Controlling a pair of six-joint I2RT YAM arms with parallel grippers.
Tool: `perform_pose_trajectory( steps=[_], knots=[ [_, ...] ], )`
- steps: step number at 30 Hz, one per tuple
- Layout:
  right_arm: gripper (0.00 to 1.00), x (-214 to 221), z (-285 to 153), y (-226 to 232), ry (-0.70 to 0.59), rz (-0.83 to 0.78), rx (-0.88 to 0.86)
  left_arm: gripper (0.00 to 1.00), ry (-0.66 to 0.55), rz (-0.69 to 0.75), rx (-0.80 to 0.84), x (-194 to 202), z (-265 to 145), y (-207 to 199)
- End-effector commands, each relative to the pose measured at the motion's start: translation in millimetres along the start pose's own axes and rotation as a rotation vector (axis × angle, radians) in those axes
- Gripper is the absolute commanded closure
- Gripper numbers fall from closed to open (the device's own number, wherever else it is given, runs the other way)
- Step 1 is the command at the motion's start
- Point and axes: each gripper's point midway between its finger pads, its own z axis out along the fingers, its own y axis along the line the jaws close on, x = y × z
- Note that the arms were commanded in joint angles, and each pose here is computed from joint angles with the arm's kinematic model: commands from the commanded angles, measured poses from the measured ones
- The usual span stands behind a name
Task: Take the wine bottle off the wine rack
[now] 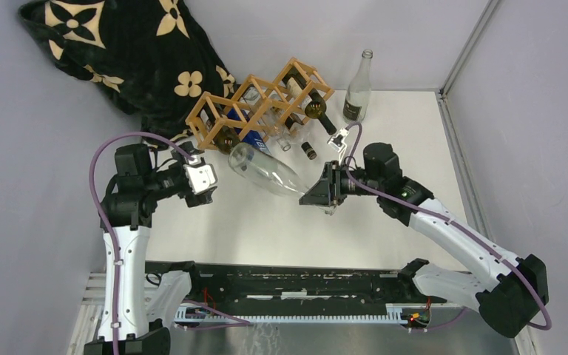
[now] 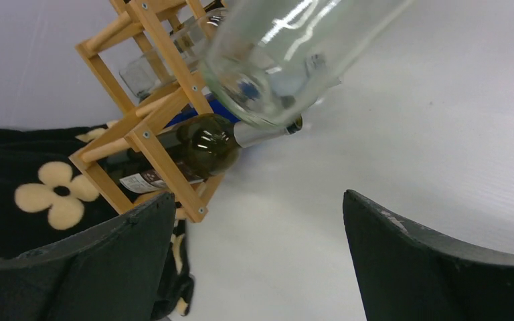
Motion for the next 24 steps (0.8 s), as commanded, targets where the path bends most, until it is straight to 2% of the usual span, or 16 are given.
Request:
perform_pose_trajectory(
  steps=[1,6,12,16,20,24],
  knots=[
    [1.0,-44.4,-14.3,71.1,-0.148,-0.31,-0.142,0.0,-0.073,0.256,-0.015,-16.1,-0.5,7.5],
    [1.0,-24.0,7.7,79.3,-0.045,-0.317,-0.157,0.0,-0.012,0.27,0.092,2.9,1.6,-17.0],
    [1.0,-10.6,38.8,94.4,0.033,-0.332,-0.196,0.0,0.032,0.243,0.294,28.2,-2.5,-75.8],
    [1.0,-6.6,55.9,107.0,0.072,-0.355,-0.214,0.0,0.039,0.237,0.346,38.6,-3.0,-97.1],
    [1.0,-6.1,64.8,118.6,0.094,-0.379,-0.233,0.0,0.072,0.224,0.397,53.5,-2.3,-110.6],
    [1.0,0.4,68.8,128.3,0.118,-0.399,-0.262,0.0,0.09,0.187,0.387,64.1,6.5,-105.4]
  ],
)
